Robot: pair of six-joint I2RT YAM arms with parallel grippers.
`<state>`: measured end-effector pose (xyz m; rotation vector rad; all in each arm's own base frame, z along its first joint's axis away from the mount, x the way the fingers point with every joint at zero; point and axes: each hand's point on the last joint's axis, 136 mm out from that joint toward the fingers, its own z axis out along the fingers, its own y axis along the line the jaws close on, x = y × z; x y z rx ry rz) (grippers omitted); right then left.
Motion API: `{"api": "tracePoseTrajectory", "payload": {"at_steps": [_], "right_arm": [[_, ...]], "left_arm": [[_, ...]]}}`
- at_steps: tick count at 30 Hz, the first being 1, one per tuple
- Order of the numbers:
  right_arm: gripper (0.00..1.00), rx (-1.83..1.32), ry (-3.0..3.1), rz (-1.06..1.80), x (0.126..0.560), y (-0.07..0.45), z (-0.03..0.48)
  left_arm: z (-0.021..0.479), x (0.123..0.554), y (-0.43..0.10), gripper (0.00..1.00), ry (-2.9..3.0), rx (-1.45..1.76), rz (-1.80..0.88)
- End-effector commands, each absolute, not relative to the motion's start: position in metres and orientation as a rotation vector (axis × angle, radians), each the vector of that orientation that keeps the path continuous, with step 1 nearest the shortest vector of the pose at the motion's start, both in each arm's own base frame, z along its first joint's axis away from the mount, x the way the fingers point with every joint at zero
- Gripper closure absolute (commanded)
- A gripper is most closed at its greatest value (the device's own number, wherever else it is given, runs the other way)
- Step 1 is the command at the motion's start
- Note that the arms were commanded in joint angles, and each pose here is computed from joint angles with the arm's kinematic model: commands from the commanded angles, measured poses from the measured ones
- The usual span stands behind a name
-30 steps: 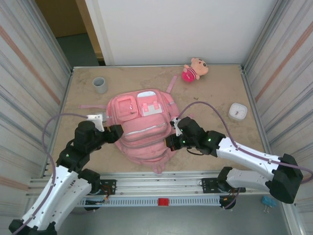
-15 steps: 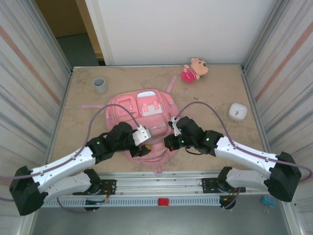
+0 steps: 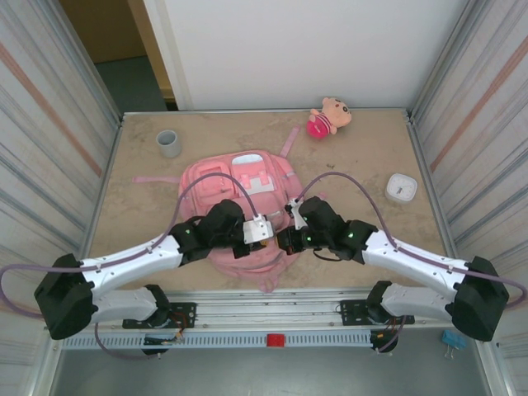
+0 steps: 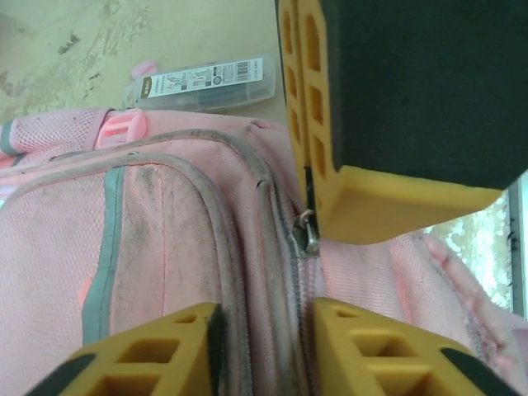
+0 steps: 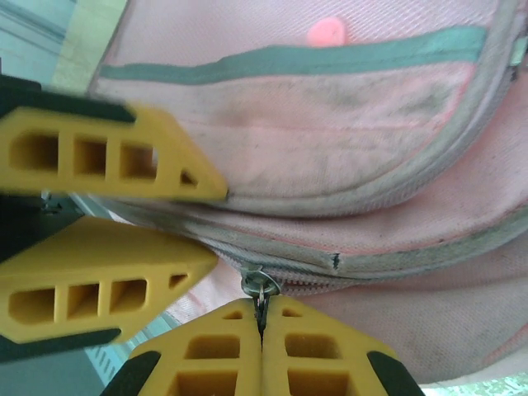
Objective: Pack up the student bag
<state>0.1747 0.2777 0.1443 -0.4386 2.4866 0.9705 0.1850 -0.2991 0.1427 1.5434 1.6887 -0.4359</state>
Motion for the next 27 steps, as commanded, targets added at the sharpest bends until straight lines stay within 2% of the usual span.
{"api": "tracePoseTrajectory", "payload": {"at_steps": [1,3,6,11,15,16,21,23,27], "right_arm": [[1.00,-0.405,2.442,0.988,0.182,0.269,0.153],[1.00,-0.352,2.462,0.952,0.188,0.257,0.146],[1.00,-0.235,2.494,0.893,0.201,0.234,0.129],[1.00,-0.044,2.479,0.855,0.222,0.204,0.116],[1.00,-0.057,2.432,0.946,0.225,0.213,0.125],[1.00,-0.082,2.419,0.976,0.224,0.218,0.129],[1.00,-0.224,2.354,1.043,0.210,0.237,0.151],[1.00,-0.255,2.346,1.039,0.207,0.242,0.155],[1.00,-0.278,2.328,1.046,0.205,0.247,0.163]], "left_arm": [[0.153,0.171,-0.298,0.87,1.610,1.610,-0.449],[0.155,0.168,-0.290,0.93,1.596,1.611,-0.432],[0.160,0.160,-0.279,0.96,1.567,1.607,-0.425],[0.165,0.147,-0.261,0.97,1.547,1.612,-0.423],[0.167,0.146,-0.247,0.94,1.591,1.587,-0.380],[0.168,0.146,-0.245,0.91,1.597,1.578,-0.378],[0.191,0.148,-0.256,0.53,1.603,1.499,-0.439],[0.201,0.152,-0.266,0.43,1.595,1.485,-0.410],[0.203,0.162,-0.292,0.30,1.579,1.544,-0.251]]}}
